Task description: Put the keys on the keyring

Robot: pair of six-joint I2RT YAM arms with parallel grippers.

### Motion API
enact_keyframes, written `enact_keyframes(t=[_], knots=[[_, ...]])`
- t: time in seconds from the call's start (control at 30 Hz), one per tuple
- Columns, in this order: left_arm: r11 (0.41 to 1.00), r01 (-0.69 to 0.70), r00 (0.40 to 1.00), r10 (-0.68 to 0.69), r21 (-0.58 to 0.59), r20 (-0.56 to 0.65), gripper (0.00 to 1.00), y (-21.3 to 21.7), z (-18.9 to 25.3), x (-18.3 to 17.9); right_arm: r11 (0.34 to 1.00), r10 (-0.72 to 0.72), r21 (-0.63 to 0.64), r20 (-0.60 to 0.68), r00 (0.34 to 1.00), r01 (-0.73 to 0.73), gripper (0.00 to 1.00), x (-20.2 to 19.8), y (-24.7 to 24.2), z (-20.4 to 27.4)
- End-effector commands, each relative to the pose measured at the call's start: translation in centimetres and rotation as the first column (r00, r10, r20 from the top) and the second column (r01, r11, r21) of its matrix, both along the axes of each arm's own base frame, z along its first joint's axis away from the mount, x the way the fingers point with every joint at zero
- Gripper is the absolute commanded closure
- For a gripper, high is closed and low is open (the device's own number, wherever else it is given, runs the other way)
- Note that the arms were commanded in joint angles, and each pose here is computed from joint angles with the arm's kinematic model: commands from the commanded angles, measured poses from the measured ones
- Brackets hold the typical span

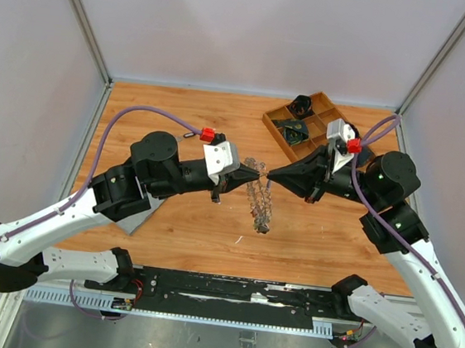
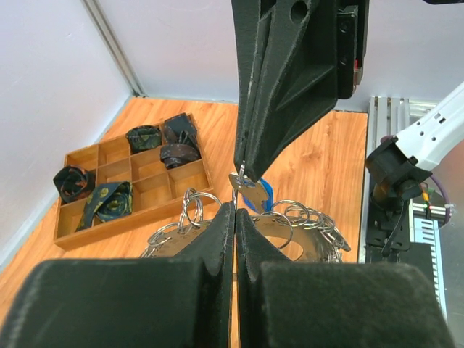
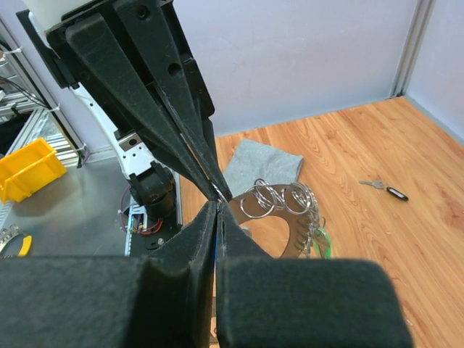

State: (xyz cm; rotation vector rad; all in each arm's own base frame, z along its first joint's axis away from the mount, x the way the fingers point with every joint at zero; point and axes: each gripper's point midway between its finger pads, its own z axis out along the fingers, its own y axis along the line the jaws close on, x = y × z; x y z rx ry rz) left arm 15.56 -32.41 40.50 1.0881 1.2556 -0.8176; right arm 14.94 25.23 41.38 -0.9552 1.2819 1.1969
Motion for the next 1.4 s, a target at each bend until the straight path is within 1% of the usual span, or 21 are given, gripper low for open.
enact_keyframes(t=[0.0, 0.57, 1.37], knots=[[0.996, 0.007, 0.998, -0.002, -0.083, 0.055, 0.99, 0.1, 3.5, -0.4, 0.998, -0.004, 0.055, 0.049, 0.999, 0.001, 0.99, -0.6, 0.1, 2.6], [0.997, 0.012, 0.999, -0.009, -0.077, 0.049, 1.0, 0.0, 3.3, -0.5, 0.998, -0.015, 0.067, 0.043, 0.999, 0.013, 1.0, -0.2, 0.6, 2.8], [0.996, 0.005, 0.998, 0.001, -0.088, 0.061, 1.0, 0.3, 3.8, -0.5, 0.995, -0.096, -0.008, -0.002, 0.995, 0.096, 0.99, 0.9, 0.0, 0.0]])
